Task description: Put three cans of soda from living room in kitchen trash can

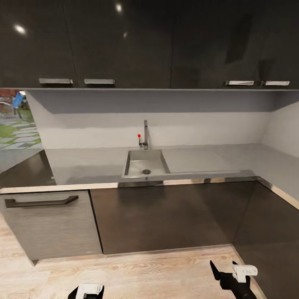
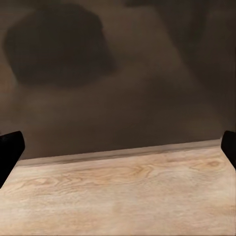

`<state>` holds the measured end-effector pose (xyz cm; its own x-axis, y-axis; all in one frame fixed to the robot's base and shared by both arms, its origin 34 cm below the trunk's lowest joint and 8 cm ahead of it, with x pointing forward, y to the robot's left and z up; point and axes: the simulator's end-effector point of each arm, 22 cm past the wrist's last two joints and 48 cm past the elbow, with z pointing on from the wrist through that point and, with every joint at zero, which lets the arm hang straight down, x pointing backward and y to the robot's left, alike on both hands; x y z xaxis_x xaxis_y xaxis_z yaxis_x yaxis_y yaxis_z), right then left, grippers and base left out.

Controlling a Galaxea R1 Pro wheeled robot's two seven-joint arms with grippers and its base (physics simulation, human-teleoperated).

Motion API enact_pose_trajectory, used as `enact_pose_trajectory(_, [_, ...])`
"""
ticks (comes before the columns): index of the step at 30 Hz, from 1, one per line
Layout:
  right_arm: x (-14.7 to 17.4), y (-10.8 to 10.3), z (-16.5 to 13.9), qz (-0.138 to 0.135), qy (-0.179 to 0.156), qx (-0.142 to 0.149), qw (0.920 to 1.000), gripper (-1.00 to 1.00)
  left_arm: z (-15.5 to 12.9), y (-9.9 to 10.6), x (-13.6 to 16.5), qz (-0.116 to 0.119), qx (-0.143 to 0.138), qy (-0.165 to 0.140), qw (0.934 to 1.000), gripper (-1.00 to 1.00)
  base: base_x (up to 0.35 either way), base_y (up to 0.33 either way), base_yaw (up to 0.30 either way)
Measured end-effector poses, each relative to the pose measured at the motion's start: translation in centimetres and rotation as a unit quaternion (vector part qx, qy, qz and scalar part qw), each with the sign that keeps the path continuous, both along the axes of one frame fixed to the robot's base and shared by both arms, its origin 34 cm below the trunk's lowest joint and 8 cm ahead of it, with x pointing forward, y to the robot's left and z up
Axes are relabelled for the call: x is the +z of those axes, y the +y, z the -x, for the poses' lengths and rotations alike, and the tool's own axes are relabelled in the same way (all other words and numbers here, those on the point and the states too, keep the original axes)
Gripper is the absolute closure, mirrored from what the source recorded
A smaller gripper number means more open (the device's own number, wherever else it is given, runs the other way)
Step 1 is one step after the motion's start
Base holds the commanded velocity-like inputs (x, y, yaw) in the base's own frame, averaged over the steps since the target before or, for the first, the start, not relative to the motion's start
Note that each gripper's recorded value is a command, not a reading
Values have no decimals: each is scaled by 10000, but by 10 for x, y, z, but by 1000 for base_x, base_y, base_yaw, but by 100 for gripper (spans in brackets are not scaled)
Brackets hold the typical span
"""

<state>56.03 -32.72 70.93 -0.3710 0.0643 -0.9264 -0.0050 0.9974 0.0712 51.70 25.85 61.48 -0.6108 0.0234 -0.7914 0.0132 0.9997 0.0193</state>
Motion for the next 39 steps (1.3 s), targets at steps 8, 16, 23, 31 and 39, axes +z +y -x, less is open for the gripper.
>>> enact_pose_trajectory(8, [-2,2,1,-8,19,12,10000,-100,0,0,0,-4,-2,2,10000,-100,0,0,231])
enact_pose_trajectory(16, [-2,7,1,-14,26,69,10000,-100,0,0,0,-5,-2,1,10000,-100,0,0,77])
enact_pose_trajectory(23, [-7,21,1,-28,86,228,9997,-100,1,0,-2,-8,-4,32,10000,-100,0,0,26])
enact_pose_trajectory(31, [-13,26,2,-23,154,282,9995,-100,4,0,-7,-12,-4,88,10000,-100,0,0,86])
enact_pose_trajectory(39, [-17,26,4,-24,212,287,9994,-100,6,0,-11,-11,-6,144,9999,-100,0,0,121])
